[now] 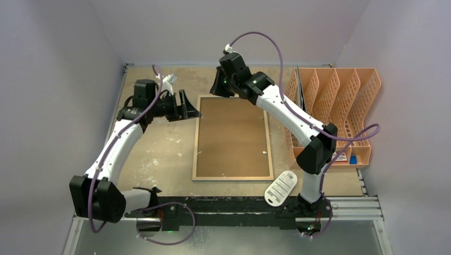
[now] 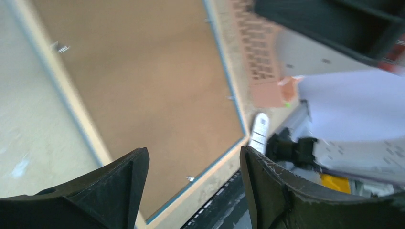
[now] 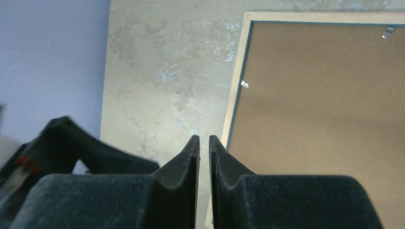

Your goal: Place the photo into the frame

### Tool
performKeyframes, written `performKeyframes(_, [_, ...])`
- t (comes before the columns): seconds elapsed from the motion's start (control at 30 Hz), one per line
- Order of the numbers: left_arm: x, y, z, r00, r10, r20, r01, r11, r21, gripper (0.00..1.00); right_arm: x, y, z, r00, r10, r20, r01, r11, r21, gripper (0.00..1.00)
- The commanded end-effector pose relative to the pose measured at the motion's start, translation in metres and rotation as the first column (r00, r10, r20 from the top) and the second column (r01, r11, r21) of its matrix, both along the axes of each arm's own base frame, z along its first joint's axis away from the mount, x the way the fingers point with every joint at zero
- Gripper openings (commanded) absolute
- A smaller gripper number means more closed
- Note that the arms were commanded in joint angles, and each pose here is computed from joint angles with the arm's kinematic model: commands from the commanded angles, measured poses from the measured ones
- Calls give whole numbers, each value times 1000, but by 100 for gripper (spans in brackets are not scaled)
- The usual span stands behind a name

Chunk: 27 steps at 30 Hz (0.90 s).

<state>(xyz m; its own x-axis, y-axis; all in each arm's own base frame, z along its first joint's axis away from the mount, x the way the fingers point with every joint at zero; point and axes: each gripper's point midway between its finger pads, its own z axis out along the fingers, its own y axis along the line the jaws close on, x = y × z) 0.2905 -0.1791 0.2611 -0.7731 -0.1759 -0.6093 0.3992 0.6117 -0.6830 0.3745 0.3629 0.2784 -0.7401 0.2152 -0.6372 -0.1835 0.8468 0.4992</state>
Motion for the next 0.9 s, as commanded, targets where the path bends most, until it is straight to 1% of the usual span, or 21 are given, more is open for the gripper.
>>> performKeyframes(0.0, [23, 44, -68, 951, 285, -122, -247, 934, 256, 72, -3, 1, -5, 1000, -2, -1, 2, 1000, 10, 14])
performKeyframes(0.03, [24, 56, -83, 930, 338, -145, -277, 903, 328, 72, 0, -2, -12, 1000, -20, 0, 20, 1000, -9, 15])
performKeyframes(0.07, [24, 65, -97, 908, 384, -167, -298, 873, 386, 72, 5, -5, -18, 999, -42, 9, 42, 999, -34, 18])
performKeyframes(0.1, [23, 71, -108, 890, 418, -182, -315, 852, 417, 72, 5, -6, -27, 999, -42, 0, 42, 998, -51, 23])
performKeyframes(0.17, [20, 76, -128, 867, 452, -208, -330, 835, 440, 69, 5, 0, -43, 1000, -23, -12, 22, 997, -71, 33])
performKeyframes(0.23, [17, 81, -145, 834, 502, -228, -363, 811, 458, 67, 5, 7, -63, 999, -27, -26, 24, 992, -121, 41])
performKeyframes(0.33, [13, 88, -163, 796, 556, -240, -403, 782, 475, 67, 2, 30, -96, 998, -1, -59, -10, 983, -185, 48])
performKeyframes(0.4, [10, 89, -170, 786, 567, -247, -414, 779, 470, 67, -3, 48, -112, 997, 23, -71, -38, 977, -212, 52])
performKeyframes(0.47, [9, 89, -174, 781, 574, -245, -427, 778, 461, 67, -3, 59, -131, 997, 12, -75, -31, 965, -260, 53])
performKeyframes(0.5, [9, 89, -175, 782, 575, -243, -432, 779, 454, 67, -4, 61, -142, 995, 6, -97, -33, 959, -280, 54])
performKeyframes(0.67, [6, 89, -180, 776, 581, -245, -451, 783, 428, 67, -8, 81, -178, 994, 5, -111, -44, 934, -354, 51])
performKeyframes(0.87, [2, 86, -189, 776, 568, -274, -436, 798, 416, 67, -16, 79, -209, 991, -8, -134, -50, 904, -425, 50])
